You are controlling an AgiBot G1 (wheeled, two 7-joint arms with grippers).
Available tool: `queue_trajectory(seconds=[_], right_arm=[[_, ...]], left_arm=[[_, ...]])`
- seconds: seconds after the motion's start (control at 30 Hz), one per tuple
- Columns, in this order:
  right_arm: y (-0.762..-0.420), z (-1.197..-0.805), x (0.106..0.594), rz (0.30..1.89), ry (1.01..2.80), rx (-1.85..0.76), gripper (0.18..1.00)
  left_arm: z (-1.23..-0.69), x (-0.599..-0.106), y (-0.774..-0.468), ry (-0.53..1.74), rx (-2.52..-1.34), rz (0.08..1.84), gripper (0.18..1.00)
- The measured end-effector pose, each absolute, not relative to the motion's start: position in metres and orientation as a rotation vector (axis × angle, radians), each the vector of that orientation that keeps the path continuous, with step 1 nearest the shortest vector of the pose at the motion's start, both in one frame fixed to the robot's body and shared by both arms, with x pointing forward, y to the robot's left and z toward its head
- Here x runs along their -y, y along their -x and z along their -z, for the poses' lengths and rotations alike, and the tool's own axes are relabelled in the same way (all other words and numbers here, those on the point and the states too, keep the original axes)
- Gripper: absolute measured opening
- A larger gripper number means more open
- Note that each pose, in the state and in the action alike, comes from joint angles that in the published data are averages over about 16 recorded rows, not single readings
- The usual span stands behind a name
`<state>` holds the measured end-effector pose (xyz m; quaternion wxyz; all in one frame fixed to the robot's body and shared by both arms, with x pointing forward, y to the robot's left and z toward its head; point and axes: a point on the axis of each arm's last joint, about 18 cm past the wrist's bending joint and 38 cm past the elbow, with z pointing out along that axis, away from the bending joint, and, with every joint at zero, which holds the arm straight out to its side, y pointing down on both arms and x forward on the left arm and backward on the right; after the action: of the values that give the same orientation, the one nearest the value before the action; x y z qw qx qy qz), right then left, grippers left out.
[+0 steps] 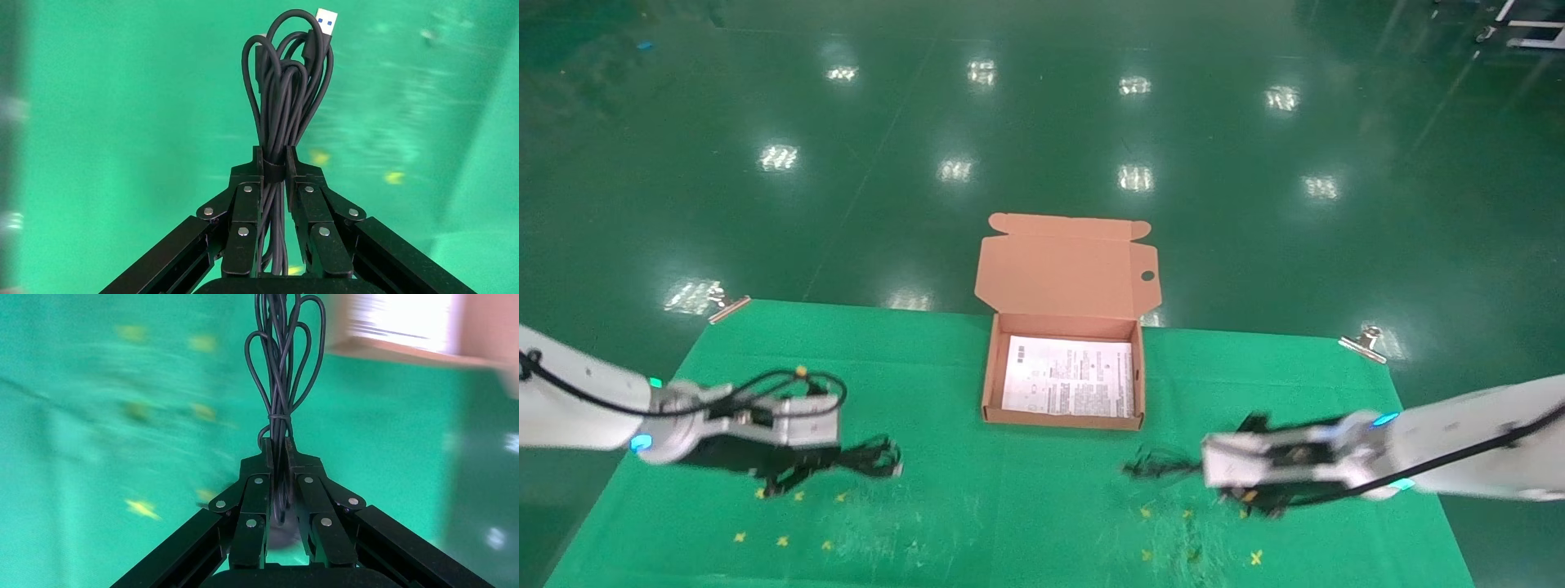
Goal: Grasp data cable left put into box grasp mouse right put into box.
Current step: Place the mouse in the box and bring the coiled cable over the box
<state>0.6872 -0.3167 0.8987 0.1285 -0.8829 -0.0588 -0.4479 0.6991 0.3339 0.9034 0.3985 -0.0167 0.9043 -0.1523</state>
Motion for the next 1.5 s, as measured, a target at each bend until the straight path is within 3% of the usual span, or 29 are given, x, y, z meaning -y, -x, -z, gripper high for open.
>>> queue_trajectory(seconds=[0.33, 0.8, 1.13, 1.5], right_arm=[[-0.678, -1.014, 0.325, 1.626, 2.271, 0.076, 0.209], [-0.689, -1.144, 0.227, 1.81, 1.871, 0.239, 0.208], [-0.697, -1.181, 0.175, 1.819, 1.78, 0.322, 0.208], [-0.704, -1.176, 0.156, 1.785, 1.791, 0.343, 0.208]], left_arm=[[-0.98, -0.314, -0.692, -0.076, -2.087, 0.384, 0.245], [-1.077, -0.266, -0.703, -0.143, -1.794, 0.382, 0.244], [-1.117, -0.251, -0.709, -0.133, -1.687, 0.387, 0.243], [-1.114, -0.256, -0.712, -0.122, -1.692, 0.369, 0.243]])
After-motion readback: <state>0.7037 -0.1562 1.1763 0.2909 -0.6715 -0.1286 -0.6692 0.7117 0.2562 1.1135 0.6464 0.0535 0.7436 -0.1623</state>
